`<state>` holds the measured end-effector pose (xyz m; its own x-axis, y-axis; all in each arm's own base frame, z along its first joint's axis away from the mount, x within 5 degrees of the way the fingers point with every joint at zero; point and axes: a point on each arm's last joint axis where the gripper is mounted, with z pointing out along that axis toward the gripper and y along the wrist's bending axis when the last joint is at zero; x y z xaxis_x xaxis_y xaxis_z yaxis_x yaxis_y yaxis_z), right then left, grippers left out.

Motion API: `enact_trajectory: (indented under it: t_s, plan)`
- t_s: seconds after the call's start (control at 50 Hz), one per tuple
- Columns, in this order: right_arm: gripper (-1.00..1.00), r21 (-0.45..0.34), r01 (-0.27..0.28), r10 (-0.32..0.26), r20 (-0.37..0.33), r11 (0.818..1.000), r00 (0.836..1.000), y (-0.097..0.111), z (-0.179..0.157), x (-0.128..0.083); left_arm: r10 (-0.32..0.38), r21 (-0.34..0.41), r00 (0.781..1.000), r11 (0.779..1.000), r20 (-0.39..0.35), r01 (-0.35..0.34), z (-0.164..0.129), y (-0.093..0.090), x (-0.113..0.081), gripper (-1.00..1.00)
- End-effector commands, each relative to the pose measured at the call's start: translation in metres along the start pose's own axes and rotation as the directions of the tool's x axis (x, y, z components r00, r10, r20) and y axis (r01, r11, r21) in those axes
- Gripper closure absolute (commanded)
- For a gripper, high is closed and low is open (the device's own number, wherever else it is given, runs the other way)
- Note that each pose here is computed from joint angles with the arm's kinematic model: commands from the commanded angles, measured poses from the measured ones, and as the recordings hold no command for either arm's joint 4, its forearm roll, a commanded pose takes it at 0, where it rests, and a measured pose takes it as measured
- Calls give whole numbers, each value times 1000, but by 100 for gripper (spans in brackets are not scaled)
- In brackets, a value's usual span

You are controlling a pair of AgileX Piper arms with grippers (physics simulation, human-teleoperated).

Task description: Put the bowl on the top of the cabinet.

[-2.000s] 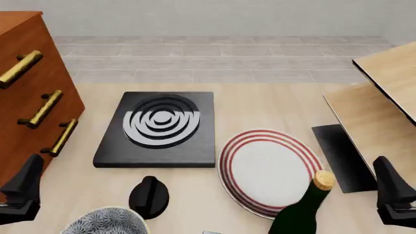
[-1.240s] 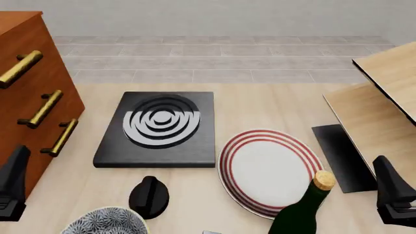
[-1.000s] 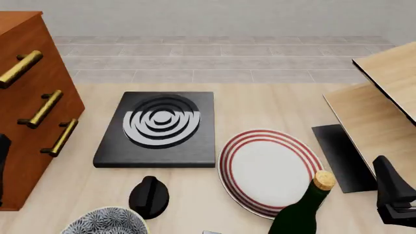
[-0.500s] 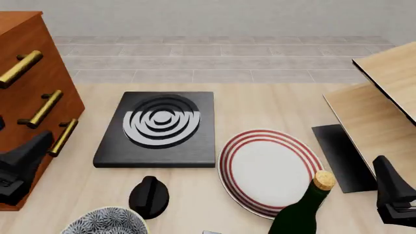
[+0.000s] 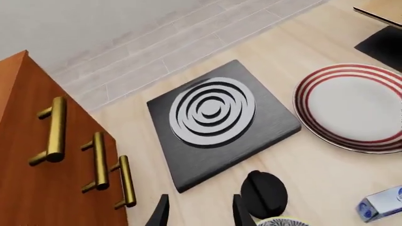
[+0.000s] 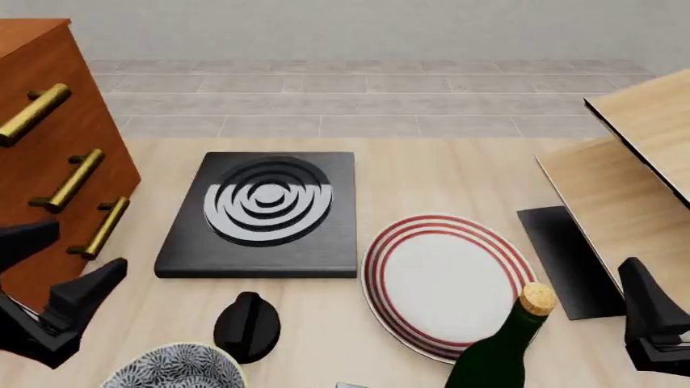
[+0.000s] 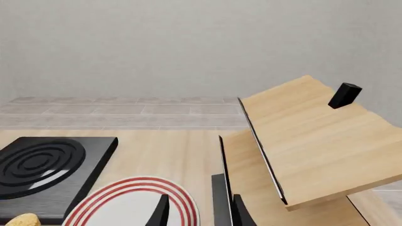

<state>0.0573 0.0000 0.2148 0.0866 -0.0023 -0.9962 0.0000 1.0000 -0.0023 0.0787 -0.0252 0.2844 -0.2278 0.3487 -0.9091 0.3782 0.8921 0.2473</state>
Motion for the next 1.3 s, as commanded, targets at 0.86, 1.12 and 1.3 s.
enact_trajectory:
  t_s: [0.86, 1.12, 1.3]
  plan:
    - [-100, 0, 0, 0, 0, 1000, 1000, 0, 0, 0, -100, 108, 960, 985, -263, 132, 19, -26, 73, -100]
    - [-100, 0, 0, 0, 0, 1000, 1000, 0, 0, 0, -135, 106, 941, 979, -310, 175, 25, -33, 94, -100]
    - [-100, 0, 0, 0, 0, 1000, 1000, 0, 0, 0, -144, 100, 932, 977, -332, 187, 31, -35, 104, -100]
